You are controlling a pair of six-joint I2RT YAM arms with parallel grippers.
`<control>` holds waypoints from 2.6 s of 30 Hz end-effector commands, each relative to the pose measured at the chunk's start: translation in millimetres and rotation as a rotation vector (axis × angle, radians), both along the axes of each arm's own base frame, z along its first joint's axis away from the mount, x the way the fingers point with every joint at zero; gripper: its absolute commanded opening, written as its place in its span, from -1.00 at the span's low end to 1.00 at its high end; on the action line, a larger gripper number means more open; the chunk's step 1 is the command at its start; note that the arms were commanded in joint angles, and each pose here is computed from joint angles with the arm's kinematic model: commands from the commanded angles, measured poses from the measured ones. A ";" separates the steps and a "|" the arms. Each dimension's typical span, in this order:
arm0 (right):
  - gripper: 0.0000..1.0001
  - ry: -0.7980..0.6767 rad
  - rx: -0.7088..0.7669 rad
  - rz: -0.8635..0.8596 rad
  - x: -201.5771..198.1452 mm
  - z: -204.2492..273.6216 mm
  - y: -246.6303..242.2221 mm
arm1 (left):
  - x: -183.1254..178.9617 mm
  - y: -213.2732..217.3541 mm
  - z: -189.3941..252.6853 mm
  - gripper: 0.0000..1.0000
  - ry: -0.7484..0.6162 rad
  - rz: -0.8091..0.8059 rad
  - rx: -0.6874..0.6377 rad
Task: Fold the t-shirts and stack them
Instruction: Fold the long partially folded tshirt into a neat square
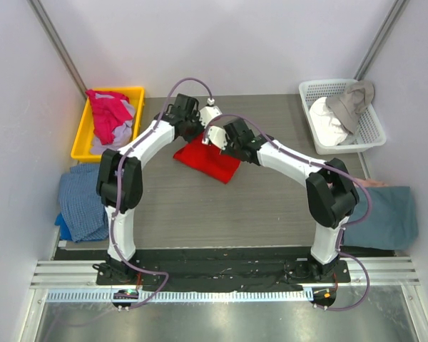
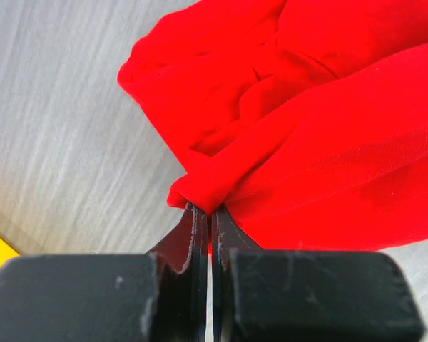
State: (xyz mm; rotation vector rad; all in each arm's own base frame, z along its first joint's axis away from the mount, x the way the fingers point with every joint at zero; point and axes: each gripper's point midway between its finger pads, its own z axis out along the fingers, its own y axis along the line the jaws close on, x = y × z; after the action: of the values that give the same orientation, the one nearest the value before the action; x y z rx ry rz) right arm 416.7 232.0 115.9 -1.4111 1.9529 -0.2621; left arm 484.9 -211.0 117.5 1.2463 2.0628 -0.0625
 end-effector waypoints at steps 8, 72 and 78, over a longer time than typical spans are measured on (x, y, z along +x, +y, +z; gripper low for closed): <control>-0.98 -0.077 0.024 -0.023 40.2 25.9 -7.5 | 47.6 -1.1 37.4 -1.00 -0.141 0.061 -0.041; -0.02 -0.245 -0.001 -0.258 164.1 4.2 -47.1 | 96.5 -18.2 51.6 -0.08 -0.370 0.229 -0.025; 0.00 -0.249 -0.024 -0.316 162.9 0.7 -60.8 | 67.3 -38.6 49.5 -0.07 -0.261 0.163 -0.085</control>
State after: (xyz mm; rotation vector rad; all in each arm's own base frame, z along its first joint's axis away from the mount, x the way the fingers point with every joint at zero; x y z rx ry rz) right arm 562.1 186.9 88.1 -1.1741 1.9846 -0.4970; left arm 581.0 -214.5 118.9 0.9385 1.9721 0.2564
